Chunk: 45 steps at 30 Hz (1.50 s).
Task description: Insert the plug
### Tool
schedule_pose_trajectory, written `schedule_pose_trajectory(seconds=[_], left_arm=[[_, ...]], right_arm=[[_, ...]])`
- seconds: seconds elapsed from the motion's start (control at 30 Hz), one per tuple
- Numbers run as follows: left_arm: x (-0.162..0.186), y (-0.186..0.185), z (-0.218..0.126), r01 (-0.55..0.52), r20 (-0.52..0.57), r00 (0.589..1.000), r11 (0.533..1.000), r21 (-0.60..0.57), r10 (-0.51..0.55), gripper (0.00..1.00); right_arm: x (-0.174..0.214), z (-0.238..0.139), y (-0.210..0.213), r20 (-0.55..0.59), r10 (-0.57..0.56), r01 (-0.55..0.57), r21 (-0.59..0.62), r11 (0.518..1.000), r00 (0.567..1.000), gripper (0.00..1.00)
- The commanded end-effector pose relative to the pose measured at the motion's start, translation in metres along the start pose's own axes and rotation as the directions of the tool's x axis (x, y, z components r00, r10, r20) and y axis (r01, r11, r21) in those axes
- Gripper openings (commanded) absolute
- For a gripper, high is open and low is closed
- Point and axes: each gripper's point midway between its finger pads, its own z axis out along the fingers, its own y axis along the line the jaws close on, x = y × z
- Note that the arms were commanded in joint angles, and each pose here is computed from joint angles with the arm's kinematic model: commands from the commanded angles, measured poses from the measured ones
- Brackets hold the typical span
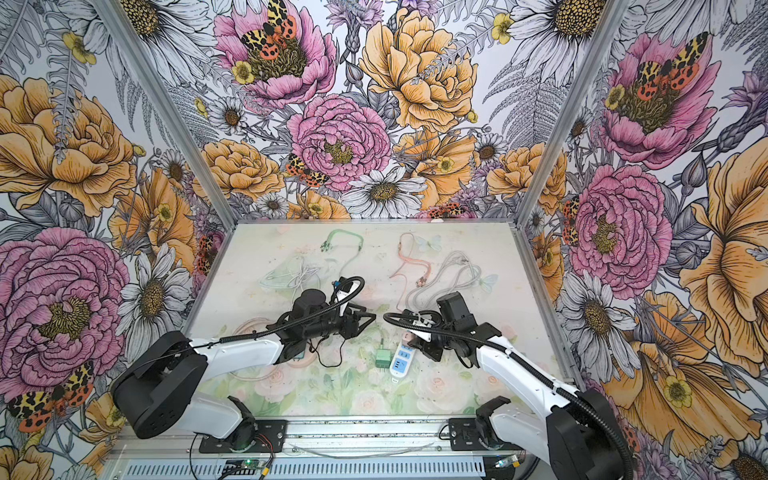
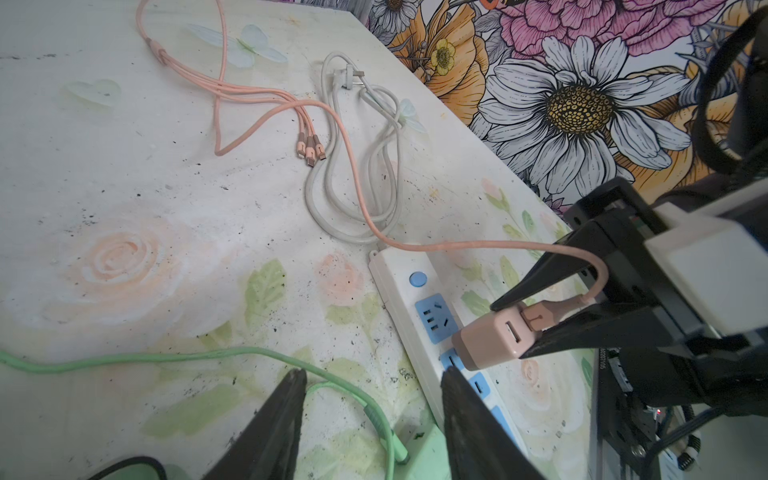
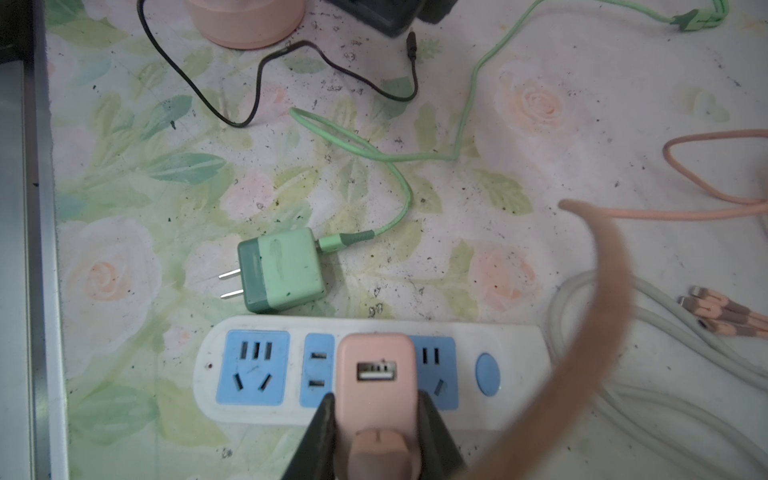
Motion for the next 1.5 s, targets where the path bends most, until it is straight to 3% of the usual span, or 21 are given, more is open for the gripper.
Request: schedule_pose_trajectory(seconds=[0.0, 0.8, 1.47], left_arm=[[-0.013, -0.006, 0.001, -0.004, 0.035, 0.999, 0.999, 0.034, 0.003, 0.54], [-0.013, -0.006, -0.009, -0.004, 0.060, 0.998, 1.000, 0.024, 0.003, 0.54], [-0.014, -0.007, -0.010, -0.001, 0.064, 0.998, 1.000, 0.029, -0.001, 0.54]], right_arm=[[-0.004, 0.004, 0.002, 0.020, -0.008, 0.008, -0.018, 1.000, 1.000, 0.00], [-0.007, 0.011, -0.001, 0.047, 0.065, -0.064, -0.017, 0.998, 0.997, 0.00], [0.006, 0.012, -0.002, 0.013, 0.048, -0.049, 0.013, 0.999, 0.999, 0.00]])
